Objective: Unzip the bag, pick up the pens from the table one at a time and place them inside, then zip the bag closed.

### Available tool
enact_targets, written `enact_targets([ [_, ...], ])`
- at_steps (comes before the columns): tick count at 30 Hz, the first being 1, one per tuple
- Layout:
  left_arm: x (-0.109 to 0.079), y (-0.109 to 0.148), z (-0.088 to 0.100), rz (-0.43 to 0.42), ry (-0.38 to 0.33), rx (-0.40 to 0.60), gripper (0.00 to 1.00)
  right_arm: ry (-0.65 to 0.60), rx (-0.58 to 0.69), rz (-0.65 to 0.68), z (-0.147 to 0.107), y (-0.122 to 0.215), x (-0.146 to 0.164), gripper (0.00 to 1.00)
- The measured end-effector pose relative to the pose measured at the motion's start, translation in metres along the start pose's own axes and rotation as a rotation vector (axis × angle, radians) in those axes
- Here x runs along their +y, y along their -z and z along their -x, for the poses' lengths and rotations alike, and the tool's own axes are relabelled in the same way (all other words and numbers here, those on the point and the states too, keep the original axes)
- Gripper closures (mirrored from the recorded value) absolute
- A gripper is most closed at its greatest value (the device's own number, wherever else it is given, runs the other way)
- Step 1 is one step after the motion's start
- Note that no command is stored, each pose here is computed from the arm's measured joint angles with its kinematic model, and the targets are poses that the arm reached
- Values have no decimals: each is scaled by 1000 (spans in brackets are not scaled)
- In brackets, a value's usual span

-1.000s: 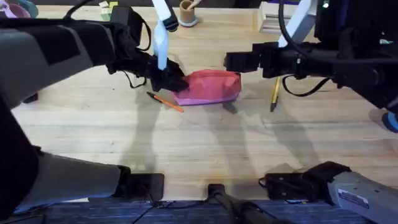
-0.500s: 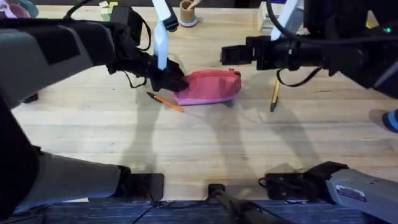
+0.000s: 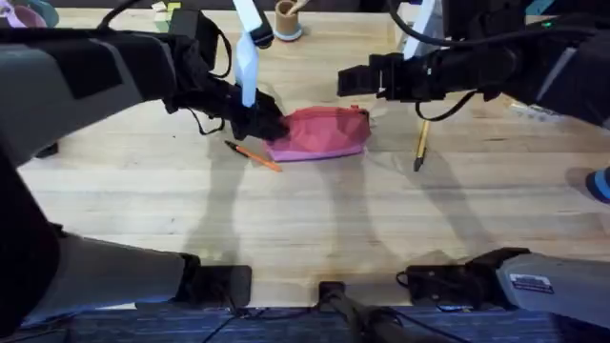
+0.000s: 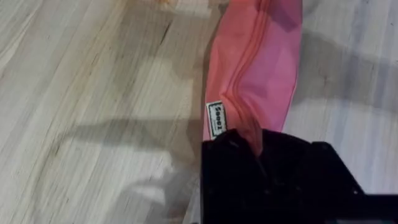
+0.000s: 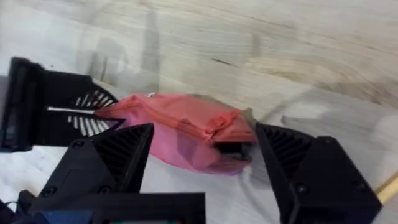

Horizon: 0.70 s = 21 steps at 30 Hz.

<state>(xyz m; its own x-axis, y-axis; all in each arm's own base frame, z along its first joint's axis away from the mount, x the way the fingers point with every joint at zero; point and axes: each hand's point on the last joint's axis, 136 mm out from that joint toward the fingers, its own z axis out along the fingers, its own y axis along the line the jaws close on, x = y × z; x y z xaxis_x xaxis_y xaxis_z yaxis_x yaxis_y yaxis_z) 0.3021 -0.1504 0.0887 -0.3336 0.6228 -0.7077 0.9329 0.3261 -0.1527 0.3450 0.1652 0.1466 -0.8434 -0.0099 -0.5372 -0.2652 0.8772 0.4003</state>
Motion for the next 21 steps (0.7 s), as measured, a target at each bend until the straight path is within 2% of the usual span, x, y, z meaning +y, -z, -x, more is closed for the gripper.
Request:
enact_targets([
  [7, 0, 0, 0, 0, 0, 0, 958, -10, -4, -11, 2, 0, -6, 4],
  [21, 0, 0, 0, 0, 0, 0, 958, -46, 96, -36, -18, -31, -22, 4],
])
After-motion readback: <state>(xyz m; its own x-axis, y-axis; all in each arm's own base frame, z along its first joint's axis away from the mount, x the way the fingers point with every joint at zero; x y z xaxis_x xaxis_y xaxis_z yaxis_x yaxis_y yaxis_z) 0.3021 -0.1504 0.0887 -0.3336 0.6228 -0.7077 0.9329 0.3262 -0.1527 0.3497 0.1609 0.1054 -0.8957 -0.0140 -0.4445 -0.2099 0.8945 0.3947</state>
